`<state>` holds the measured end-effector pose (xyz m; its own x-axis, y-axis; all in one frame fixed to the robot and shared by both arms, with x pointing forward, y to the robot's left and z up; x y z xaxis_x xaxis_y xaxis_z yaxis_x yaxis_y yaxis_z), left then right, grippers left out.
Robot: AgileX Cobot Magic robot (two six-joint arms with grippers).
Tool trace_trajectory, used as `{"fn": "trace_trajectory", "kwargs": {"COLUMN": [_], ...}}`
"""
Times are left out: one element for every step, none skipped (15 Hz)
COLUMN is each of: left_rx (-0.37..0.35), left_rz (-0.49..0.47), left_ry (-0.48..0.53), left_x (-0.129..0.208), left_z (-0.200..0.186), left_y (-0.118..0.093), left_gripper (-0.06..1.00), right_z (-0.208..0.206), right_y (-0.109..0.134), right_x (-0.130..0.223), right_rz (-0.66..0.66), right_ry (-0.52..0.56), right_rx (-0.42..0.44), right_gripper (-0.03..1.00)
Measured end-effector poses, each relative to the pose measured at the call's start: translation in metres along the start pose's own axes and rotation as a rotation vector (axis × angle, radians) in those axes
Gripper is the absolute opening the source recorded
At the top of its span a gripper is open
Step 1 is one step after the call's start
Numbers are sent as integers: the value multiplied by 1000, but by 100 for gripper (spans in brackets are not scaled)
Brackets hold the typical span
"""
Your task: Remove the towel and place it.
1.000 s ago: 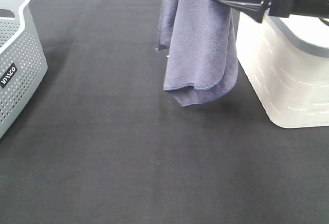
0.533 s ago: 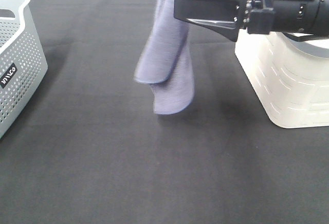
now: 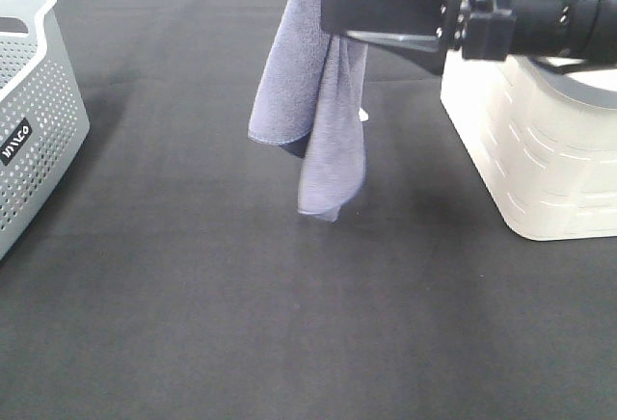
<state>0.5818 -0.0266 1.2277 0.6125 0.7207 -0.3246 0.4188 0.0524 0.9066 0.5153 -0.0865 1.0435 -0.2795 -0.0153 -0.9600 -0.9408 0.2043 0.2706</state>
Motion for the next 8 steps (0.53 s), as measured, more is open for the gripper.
{"fn": "trace_trajectory", "kwargs": {"left_rx": [2,2,2,2,2,3,3,3], "left_rz": [0,0,0,0,0,0,0,0], "left_ry": [0,0,0,0,0,1,1,1], "left_x": [0,0,0,0,0,0,0,0], "left_z": [0,0,0,0,0,0,0,0], "left_y": [0,0,0,0,0,0,0,0], "left_gripper": [0,0,0,0,0,0,0,0], "right_z": [-4,-4,-5,-6,-8,-9,-7,-7], "right_y": [-3,-3,-4,-1,3,2,-3,-3], "right_x": [-6,-6,-9,-12,-18,-23,-26,-26], "right_rz": [-28,-28,-24,-30,-47,-67,-72,-72], "right_ry": [9,9,9,4,-5,-8,-8,-8], "right_rx": [68,68,86,93,93,111,118,118], "right_gripper": [74,74,74,74,74,74,74,74]}}
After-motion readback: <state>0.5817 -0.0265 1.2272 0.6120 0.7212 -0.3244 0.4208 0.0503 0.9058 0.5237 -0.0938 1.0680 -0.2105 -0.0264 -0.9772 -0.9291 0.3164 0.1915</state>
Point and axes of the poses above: a point on each arm's last joint axis where the gripper is mounted, z pointing out along that axis toward the gripper, y along the wrist's bending axis when the last joint is at zero, x = y × z, the point moved 8 cm from there along z, pointing out along that axis toward the gripper, and after that the axes turned 5 degrees about z, right-handed, at the moved point
